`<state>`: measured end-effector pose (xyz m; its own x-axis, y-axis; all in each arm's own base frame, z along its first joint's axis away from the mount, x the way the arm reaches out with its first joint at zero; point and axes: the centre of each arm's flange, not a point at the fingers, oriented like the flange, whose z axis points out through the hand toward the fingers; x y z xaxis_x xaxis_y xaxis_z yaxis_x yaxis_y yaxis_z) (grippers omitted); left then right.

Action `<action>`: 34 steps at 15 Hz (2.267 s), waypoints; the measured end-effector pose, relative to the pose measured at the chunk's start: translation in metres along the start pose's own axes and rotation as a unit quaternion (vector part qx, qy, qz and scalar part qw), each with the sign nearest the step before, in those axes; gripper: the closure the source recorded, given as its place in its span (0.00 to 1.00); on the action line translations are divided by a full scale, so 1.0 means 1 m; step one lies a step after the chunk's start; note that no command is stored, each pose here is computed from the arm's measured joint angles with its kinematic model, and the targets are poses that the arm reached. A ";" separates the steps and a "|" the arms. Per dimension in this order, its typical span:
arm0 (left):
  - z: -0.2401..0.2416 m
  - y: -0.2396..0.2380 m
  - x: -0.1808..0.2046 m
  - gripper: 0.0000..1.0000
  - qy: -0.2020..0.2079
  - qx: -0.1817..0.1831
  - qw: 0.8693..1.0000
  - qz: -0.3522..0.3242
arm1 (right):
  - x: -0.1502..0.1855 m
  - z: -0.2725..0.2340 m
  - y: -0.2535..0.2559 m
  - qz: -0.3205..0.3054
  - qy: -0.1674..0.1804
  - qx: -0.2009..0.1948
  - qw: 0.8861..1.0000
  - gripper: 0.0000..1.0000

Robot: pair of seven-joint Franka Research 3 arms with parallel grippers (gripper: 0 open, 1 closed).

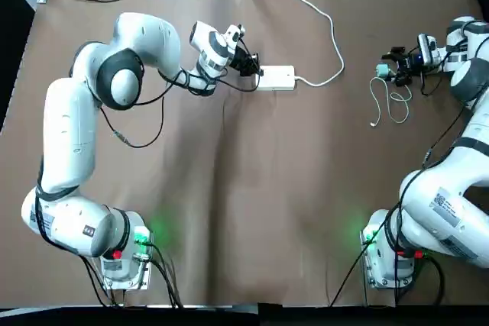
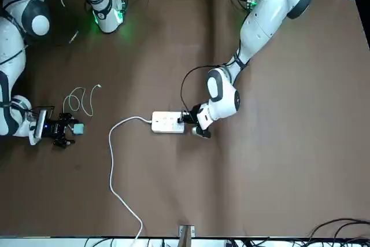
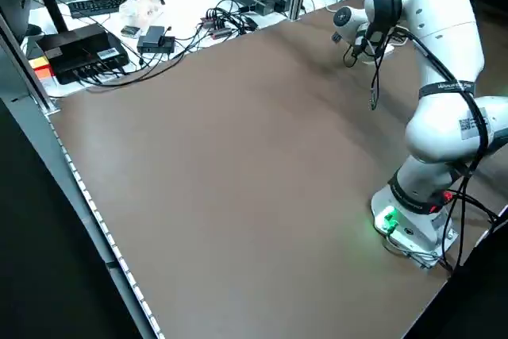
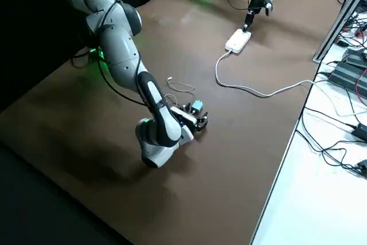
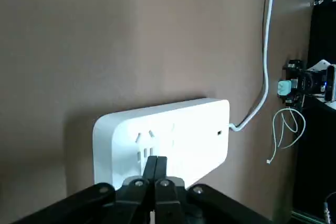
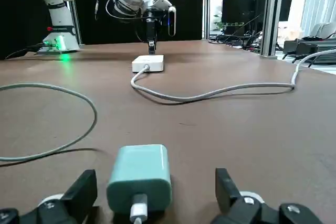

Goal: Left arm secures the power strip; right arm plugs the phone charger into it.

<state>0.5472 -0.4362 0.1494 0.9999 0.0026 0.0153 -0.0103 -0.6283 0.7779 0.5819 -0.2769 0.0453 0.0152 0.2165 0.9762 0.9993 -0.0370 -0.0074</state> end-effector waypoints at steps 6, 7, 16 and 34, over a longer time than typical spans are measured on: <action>-0.001 -0.004 0.003 0.99 -0.001 0.008 1.000 0.012 | 0.001 0.006 0.002 0.001 -0.005 0.011 1.000 0.06; -0.001 -0.004 0.003 0.99 -0.001 0.008 1.000 0.012 | 0.001 0.006 0.002 0.002 -0.005 0.012 1.000 0.07; 0.000 -0.005 0.002 0.99 -0.002 0.008 1.000 0.012 | 0.006 0.006 0.005 0.046 -0.014 0.023 0.999 0.19; 0.000 -0.005 0.002 0.99 -0.002 0.008 1.000 0.015 | 0.007 0.005 0.004 0.007 -0.028 0.045 0.999 0.22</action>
<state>0.5496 -0.4328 0.1455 0.9992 -0.0190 0.0357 -0.0396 -0.6409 0.7666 0.5867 -0.2702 0.0514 0.0278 0.2716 0.9620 0.9980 0.0466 -0.0420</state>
